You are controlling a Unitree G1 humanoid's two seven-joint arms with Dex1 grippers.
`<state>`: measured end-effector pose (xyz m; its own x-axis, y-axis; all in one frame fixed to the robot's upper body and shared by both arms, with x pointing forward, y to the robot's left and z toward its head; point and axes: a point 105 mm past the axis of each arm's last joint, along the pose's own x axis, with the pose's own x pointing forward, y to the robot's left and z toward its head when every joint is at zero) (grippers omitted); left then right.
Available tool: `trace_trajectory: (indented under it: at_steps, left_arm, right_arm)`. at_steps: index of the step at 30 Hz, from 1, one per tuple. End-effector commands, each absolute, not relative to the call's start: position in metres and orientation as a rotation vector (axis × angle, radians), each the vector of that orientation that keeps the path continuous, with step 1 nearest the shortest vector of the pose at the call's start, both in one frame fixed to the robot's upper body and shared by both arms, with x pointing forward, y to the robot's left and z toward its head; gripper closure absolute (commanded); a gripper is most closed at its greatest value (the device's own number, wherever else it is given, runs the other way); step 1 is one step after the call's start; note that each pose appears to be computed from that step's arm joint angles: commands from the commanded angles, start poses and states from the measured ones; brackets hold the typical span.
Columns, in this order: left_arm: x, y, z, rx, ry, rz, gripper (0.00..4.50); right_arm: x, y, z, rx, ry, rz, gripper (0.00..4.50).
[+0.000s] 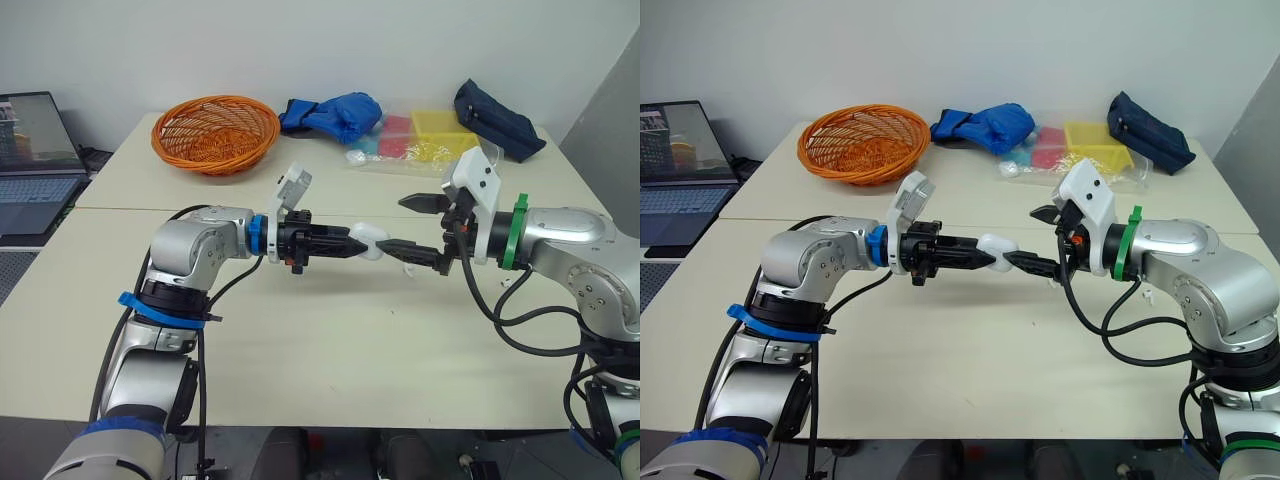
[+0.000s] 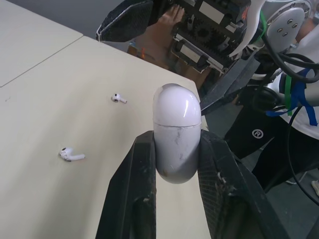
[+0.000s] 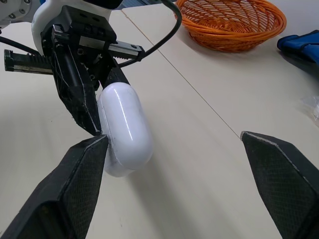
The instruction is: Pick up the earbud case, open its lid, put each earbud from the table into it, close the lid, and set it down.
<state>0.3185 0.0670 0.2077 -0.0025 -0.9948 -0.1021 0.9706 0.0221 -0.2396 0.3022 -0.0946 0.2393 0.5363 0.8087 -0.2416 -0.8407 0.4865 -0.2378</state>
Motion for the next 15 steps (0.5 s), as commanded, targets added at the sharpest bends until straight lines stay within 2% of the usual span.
trace_trajectory:
  at_steps: [1,15]
  left_arm:
    - [0.308,0.062,0.218,-0.064,0.218,-1.620,3.74]
    - [0.306,0.060,0.216,-0.055,0.218,-1.644,3.74]
  right_arm:
    - [0.305,-0.100,0.256,-0.328,0.050,0.955,0.07]
    - [0.317,-0.113,0.263,-0.346,0.041,0.858,0.07]
